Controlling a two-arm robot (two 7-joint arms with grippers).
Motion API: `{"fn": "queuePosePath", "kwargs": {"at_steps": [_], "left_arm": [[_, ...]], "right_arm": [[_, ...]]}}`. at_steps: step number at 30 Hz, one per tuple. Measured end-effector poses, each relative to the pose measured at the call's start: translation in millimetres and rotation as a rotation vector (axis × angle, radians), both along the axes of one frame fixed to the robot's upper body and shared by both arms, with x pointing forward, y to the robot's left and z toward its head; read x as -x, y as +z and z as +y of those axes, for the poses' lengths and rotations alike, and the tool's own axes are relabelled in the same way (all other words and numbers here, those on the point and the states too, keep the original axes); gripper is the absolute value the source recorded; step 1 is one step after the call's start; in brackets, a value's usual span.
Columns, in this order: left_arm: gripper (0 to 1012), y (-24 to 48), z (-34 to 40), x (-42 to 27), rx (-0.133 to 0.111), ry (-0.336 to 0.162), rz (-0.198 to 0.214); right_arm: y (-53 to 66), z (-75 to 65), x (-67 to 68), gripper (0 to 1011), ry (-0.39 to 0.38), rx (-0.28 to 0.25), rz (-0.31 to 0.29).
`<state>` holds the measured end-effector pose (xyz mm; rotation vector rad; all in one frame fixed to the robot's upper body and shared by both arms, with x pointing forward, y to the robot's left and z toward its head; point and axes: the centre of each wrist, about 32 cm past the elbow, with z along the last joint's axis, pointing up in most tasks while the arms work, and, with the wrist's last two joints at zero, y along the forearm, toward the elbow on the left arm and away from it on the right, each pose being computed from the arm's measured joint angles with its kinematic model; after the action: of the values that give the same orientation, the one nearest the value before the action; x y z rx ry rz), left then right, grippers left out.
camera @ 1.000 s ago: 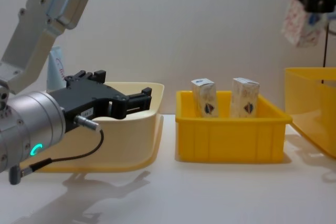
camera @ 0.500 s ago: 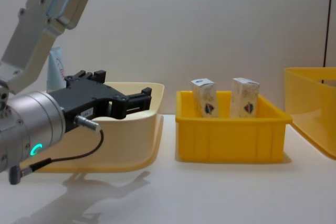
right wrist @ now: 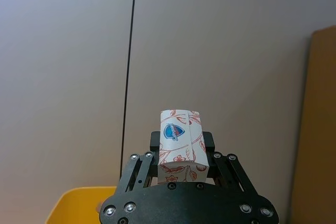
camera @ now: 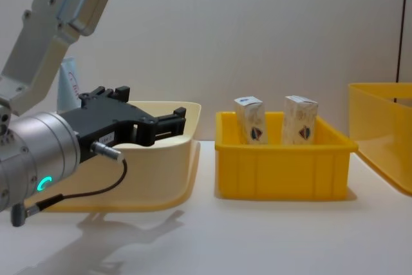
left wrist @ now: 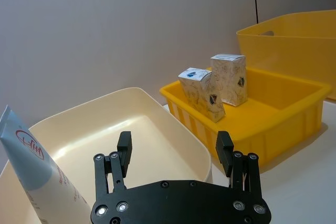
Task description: Bimanual collaborative sorting of washing and personal care products
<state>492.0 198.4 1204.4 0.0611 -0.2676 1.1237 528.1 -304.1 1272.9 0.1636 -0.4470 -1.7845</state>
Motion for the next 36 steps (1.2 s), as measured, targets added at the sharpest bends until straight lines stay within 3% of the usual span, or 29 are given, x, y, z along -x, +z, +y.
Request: {"fn": "queuePosePath", "kwargs": {"at_steps": [15,25,32,36], "left_arm": [[999,0.0,0.0,0.0,0.000,0.000,0.000],[1000,0.0,0.0,0.0,0.000,0.000,0.000],[1000,0.0,0.0,0.0,0.000,0.000,0.000],[1000,0.0,0.0,0.0,0.000,0.000,0.000]], "right_arm": [[-0.8,-3.4,0.0,434,0.017,-0.010,0.130],[-14.4,5.5,-6.4,434,0.021,-0.045,0.246],[-23.5,11.6,-9.5,434,0.004,-0.062,0.287],[-26.4,14.1,-10.6,514,-0.002,-0.069,0.300]]}}
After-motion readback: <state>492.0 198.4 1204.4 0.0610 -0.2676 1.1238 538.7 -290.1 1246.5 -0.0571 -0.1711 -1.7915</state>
